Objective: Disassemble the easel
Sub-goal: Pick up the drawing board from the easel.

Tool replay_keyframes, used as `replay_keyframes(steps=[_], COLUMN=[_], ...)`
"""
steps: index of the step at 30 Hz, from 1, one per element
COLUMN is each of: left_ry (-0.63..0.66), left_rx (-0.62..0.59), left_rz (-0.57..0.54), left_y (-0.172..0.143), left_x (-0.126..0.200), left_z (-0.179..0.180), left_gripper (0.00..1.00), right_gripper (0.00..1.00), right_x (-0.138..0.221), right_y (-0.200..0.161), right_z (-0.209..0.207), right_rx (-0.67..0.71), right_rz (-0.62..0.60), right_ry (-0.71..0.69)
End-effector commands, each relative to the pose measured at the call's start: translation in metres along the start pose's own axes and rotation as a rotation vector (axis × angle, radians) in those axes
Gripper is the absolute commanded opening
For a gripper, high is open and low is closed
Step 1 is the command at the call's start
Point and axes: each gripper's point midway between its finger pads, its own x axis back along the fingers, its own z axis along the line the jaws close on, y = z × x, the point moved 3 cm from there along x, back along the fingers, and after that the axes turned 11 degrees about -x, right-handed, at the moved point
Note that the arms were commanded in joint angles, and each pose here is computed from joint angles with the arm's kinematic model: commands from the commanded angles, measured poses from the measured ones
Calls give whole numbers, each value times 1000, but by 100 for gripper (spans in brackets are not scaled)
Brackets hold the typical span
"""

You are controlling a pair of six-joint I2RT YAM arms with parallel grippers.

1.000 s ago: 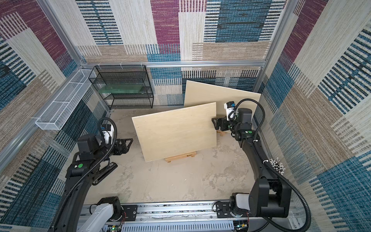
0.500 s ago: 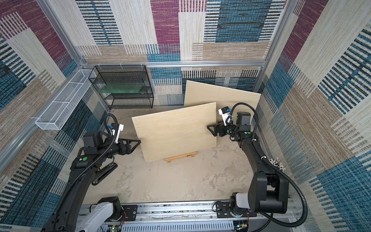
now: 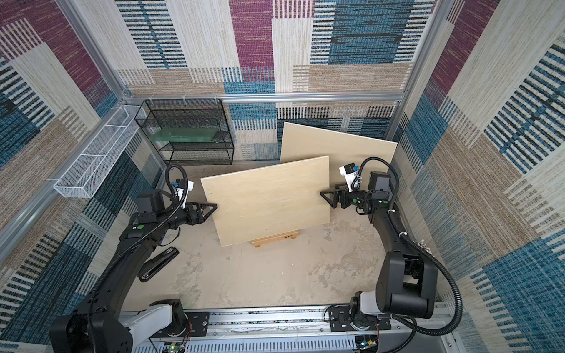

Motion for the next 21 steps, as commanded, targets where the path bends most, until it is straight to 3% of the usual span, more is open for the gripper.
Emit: replay_keyframes(steps=[1, 5, 12, 21], left_ry=[-34, -41, 81, 90], left_rx=[-43, -38, -70, -102], left_rz=[-34, -20, 11, -30], left_y=[10, 6, -5, 18], left_x=[0, -3, -9, -21], left_z=[-5, -2, 20, 34], left_gripper=[76, 75, 72, 70], right_gripper=[97, 96, 97, 94], right_x=[1, -10, -28, -44], right_y=[5, -1, -8, -23], right_z=[8, 5, -3, 0], right_rx=[23, -3, -29, -48], right_rz=[-18, 20, 72, 128], right_ry=[101, 212, 228, 261])
